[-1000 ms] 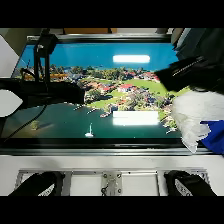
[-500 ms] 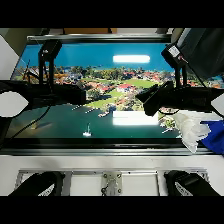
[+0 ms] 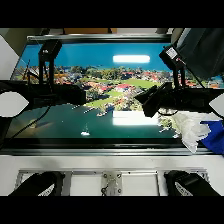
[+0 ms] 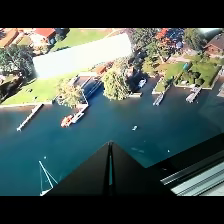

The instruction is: Fold the clothes and pants, and hang the long-sleeved shirts on hangers.

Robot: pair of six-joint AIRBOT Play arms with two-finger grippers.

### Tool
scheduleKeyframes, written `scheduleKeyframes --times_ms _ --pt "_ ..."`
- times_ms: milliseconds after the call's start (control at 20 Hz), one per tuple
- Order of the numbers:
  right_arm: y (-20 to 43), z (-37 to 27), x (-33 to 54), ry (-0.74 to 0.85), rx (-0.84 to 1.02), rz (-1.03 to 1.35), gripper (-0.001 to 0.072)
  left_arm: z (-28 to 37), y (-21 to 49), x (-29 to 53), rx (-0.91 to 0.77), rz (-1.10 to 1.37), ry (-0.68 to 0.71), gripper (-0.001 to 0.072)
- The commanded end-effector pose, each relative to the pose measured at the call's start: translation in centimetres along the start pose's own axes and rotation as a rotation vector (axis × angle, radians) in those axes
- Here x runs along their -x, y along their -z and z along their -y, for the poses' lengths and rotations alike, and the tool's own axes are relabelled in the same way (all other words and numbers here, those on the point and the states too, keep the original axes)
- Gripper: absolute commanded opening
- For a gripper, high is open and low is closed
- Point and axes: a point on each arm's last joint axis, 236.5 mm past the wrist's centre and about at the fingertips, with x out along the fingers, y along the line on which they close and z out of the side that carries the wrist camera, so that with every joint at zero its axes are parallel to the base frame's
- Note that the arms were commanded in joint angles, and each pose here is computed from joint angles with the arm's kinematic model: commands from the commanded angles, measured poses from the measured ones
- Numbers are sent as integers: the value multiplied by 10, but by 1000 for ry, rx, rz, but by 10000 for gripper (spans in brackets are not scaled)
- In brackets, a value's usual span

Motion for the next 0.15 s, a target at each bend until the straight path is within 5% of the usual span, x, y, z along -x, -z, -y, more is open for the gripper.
scheduleKeyframes --times_ms 0,100 --pt "0 0 0 -1 0 0 16 0 0 0 -1 -1 -1 11" --pt "0 0 0 -1 0 0 16 0 0 0 -1 -1 -1 11"
